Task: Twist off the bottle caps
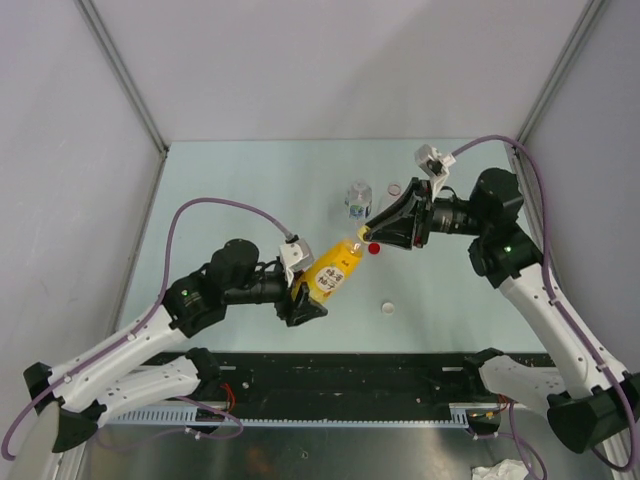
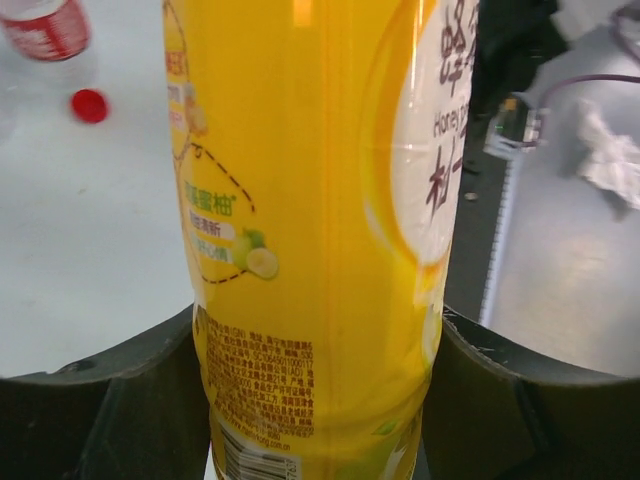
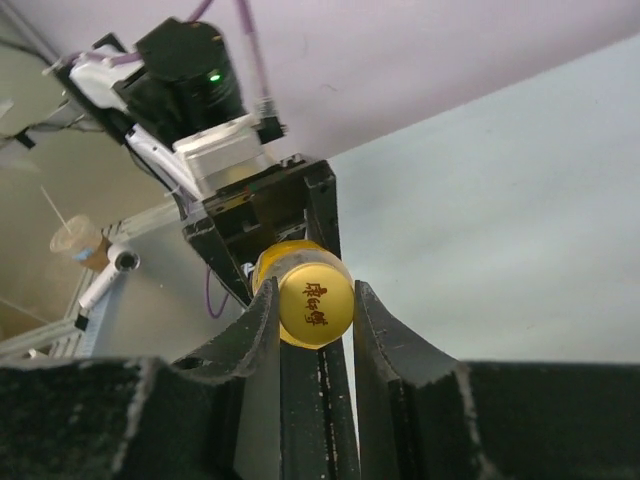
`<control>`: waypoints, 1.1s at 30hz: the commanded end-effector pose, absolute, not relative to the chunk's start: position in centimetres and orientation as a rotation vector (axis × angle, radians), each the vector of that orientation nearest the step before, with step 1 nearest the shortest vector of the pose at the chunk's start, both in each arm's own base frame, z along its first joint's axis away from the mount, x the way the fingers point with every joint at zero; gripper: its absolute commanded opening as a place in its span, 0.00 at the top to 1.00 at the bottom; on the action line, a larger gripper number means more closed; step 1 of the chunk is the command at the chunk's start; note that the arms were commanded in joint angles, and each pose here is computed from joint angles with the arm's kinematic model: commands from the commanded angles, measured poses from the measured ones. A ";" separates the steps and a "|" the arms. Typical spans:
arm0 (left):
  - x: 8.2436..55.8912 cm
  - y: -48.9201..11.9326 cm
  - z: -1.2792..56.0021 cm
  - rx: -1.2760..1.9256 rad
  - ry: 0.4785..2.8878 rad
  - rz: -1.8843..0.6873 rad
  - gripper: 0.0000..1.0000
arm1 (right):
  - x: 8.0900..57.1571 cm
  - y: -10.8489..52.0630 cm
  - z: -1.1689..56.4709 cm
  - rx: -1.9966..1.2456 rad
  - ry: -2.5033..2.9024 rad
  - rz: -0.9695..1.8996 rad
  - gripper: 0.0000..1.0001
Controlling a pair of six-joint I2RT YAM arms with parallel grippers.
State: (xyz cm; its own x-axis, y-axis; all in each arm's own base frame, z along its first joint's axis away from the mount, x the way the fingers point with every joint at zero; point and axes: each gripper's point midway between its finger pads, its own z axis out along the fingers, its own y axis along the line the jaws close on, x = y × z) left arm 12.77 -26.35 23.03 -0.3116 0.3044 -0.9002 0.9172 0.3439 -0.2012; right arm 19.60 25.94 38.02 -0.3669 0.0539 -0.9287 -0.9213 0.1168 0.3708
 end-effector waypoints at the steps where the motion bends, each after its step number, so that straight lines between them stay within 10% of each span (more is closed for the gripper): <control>1: 6.9 -28.6 34.1 1.267 1.267 -1.334 0.87 | 17.7 26.0 38.6 -1.045 1.336 1.349 1.00; 19: 5.7 -28.3 35.1 1.302 1.206 -1.408 0.86 | 17.1 25.6 40.9 -1.017 1.246 1.315 0.98; 33: 13.4 -27.3 27.4 1.128 1.581 -0.990 0.88 | 18.4 25.5 42.3 -0.887 1.286 1.364 0.16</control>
State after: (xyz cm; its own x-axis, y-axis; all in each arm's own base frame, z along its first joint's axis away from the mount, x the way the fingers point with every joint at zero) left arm 10.77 -27.67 26.75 -0.2676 0.2229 -0.9374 0.9581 0.1648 -0.2343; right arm 17.35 25.52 42.11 -0.1948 0.1537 -0.9687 -0.9780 0.0447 0.2038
